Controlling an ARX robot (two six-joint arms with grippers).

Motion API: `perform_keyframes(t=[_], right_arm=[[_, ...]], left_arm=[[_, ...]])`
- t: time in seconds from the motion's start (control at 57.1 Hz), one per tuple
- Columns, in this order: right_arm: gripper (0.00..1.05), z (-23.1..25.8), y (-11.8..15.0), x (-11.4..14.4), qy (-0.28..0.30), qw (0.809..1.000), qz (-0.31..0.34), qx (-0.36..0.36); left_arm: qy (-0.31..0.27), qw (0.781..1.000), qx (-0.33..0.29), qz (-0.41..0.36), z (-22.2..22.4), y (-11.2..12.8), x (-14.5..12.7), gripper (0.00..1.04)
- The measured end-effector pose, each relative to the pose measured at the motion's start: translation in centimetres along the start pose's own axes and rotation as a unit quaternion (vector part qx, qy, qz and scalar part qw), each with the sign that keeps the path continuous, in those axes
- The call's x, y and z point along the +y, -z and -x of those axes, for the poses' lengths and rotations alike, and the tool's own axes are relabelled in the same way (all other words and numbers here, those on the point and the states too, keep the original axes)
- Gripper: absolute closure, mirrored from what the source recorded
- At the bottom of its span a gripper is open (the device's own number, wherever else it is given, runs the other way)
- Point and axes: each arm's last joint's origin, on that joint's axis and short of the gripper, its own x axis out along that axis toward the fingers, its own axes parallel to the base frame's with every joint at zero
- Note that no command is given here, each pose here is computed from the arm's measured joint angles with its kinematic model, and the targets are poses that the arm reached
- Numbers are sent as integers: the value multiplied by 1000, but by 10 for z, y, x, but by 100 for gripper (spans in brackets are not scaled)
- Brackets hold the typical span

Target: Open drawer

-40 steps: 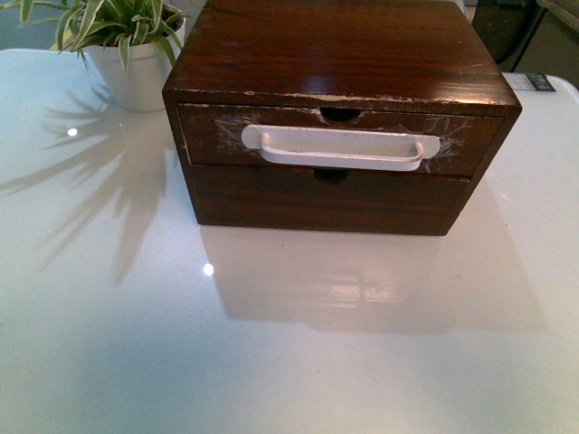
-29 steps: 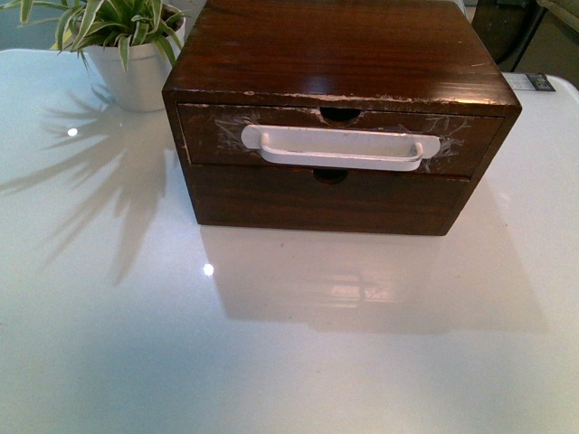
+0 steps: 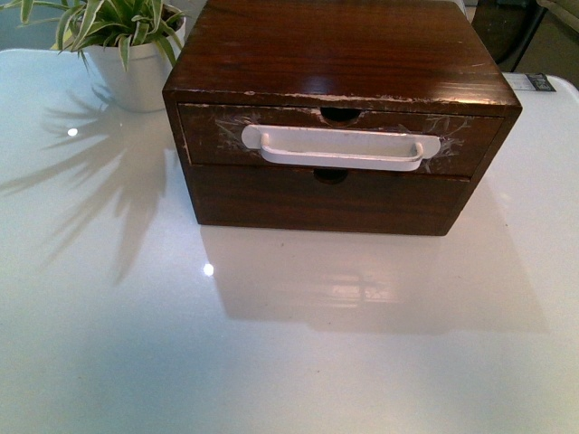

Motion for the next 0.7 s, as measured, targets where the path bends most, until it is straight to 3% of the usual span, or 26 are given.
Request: perform_keyframes(t=[0.228,0.263,0.35,0.42,0.543,0.7], right_arm=[[9,0,0,0,0,1000,0,0],[9,0,1,0,26,999,-14,30],[9,-4,2,-3,93,984,-27,146],[9,-10,-1,-6,92,982,-25,162],[9,-30,-17,-20,59,987,23,148],[9,-78,-21,-29,-58,969,177,163]], left_arm=[[0,1000,0,0,0,0,0,8],[4,1000,2,2,0,0,0,8],[98,984,139,59,-1,2,-1,8],[144,963,207,96,-1,5,-4,8],[191,958,199,77,-12,-2,-14,8],[308,938,152,-39,-54,-8,-47,8]])
